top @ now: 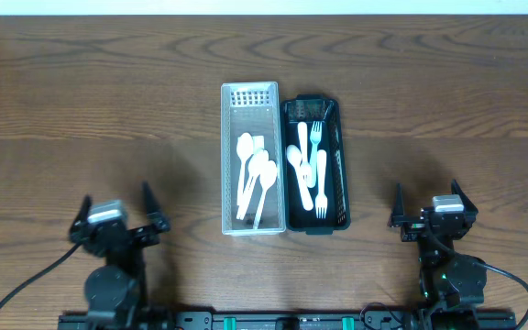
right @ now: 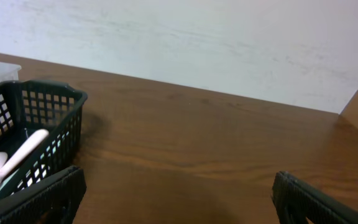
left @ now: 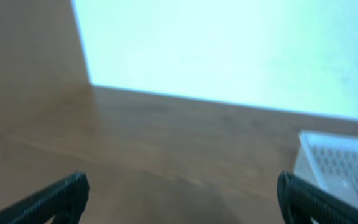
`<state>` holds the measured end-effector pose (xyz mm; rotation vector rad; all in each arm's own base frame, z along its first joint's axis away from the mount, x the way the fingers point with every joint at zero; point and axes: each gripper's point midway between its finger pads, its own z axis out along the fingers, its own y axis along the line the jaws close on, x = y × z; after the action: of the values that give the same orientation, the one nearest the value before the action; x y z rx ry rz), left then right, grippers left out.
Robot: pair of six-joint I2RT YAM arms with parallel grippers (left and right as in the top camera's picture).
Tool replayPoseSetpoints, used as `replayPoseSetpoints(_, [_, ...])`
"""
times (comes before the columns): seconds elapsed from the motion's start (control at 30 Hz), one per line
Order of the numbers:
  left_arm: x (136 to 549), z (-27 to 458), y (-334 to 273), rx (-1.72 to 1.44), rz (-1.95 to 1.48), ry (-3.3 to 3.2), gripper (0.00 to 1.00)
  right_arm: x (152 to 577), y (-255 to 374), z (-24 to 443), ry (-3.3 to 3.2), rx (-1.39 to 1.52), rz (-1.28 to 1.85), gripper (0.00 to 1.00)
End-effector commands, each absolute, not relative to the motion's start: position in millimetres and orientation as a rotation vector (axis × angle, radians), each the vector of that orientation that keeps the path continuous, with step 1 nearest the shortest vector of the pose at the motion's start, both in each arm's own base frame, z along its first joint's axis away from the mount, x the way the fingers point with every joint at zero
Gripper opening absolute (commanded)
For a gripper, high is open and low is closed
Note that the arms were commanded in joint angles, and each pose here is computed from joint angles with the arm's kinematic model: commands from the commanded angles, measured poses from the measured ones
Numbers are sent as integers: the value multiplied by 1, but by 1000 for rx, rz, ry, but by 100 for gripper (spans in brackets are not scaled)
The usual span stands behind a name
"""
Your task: Pack container
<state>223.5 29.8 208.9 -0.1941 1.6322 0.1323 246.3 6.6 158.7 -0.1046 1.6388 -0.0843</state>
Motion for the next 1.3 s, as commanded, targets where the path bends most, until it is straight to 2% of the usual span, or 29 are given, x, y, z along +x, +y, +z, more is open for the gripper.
replayPoseSetpoints(0.0, [240, 168, 11, -105, 55, 1659, 98, 246, 10, 158, 1636, -129, -82, 99])
replayPoseSetpoints(0.1, [245, 150, 6, -95, 25, 1670, 98, 246, 10, 158, 1636, -129, -82, 99])
replayPoseSetpoints(0.83, [245, 108, 3, -67, 29, 1849, 98, 246, 10, 158, 1636, -129, -82, 99])
replayPoseSetpoints(1.27, [245, 106, 3, -66, 30, 1862, 98, 246, 10, 158, 1636, -129, -82, 99])
